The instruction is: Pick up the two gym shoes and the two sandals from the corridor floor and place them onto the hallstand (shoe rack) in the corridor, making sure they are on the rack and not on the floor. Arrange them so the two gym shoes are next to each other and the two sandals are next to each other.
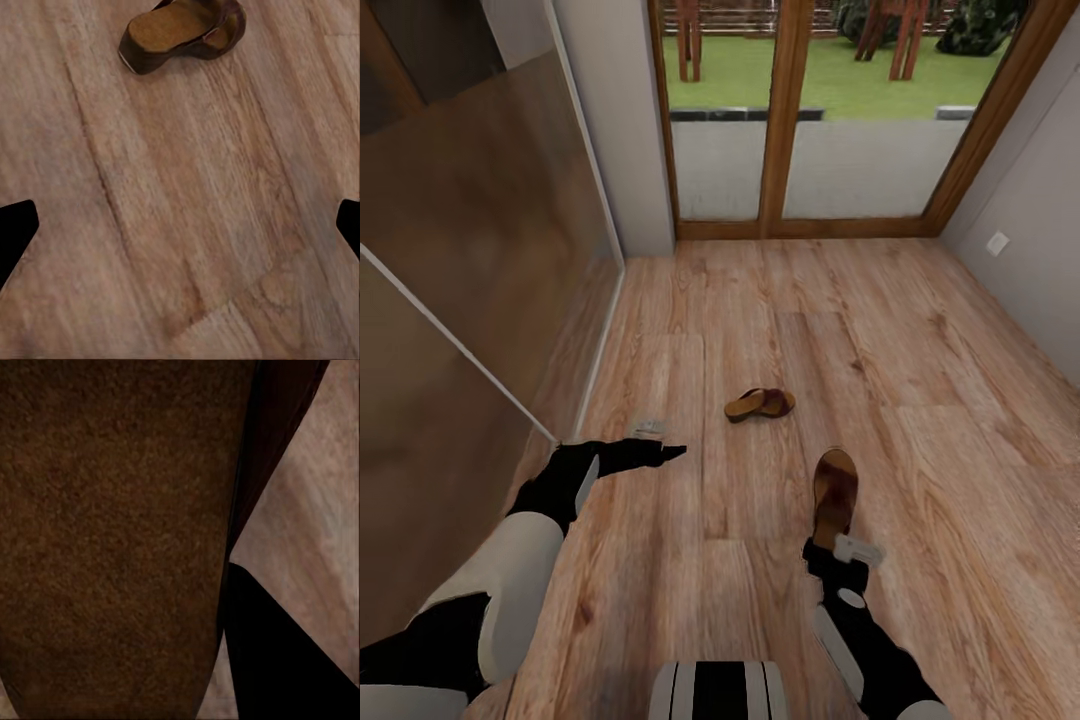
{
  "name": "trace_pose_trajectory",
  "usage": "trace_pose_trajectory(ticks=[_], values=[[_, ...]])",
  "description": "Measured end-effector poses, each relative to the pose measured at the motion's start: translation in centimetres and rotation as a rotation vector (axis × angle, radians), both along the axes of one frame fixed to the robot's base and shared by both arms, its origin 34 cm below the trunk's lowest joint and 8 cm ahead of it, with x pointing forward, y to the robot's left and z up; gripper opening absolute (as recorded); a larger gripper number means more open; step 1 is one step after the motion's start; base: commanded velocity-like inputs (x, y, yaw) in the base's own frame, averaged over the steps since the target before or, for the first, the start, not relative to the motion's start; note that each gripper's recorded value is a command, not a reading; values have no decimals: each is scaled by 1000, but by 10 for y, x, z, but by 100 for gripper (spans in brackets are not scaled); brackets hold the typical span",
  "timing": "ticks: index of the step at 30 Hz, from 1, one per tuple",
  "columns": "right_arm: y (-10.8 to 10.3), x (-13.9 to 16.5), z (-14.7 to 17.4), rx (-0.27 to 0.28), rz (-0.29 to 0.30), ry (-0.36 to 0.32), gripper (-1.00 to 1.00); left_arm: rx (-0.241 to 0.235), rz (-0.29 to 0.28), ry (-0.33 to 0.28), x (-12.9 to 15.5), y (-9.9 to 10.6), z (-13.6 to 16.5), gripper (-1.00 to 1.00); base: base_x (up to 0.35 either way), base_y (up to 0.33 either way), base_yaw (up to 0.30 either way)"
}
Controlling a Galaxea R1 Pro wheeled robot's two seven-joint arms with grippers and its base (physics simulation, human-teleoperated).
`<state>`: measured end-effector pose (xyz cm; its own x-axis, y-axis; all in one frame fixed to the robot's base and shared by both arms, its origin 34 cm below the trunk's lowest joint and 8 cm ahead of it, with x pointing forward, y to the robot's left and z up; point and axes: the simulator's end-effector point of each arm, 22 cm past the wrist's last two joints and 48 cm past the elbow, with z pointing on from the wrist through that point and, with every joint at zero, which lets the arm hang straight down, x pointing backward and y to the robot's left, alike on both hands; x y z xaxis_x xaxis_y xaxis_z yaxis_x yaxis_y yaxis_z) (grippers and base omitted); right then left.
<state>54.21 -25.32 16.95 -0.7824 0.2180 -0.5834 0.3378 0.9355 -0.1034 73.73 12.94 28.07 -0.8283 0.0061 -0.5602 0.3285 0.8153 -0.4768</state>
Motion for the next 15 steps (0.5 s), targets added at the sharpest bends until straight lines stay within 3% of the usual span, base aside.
trace_pose_trajectory(ticks=[1, 4, 5, 8, 15], values=[[-3, 4, 5, -31, 35, -11, -100, 53, 23, -34, -9, 11, -13, 100, 0, 0, -98], [-5, 12, 16, -60, 67, -38, -100, 116, 64, -66, -17, 23, -21, 100, 0, 0, -98], [-6, 17, 21, -82, 91, -56, -100, 161, 95, -74, -25, 32, -30, 100, 0, 0, -99], [-14, 20, 33, -131, 131, -100, -100, 235, 154, -110, -42, 47, -43, 100, 0, 0, -103], [-29, 3, 40, -165, 134, -149, -100, 291, 215, -190, -55, 62, -36, 100, 0, 0, -109]])
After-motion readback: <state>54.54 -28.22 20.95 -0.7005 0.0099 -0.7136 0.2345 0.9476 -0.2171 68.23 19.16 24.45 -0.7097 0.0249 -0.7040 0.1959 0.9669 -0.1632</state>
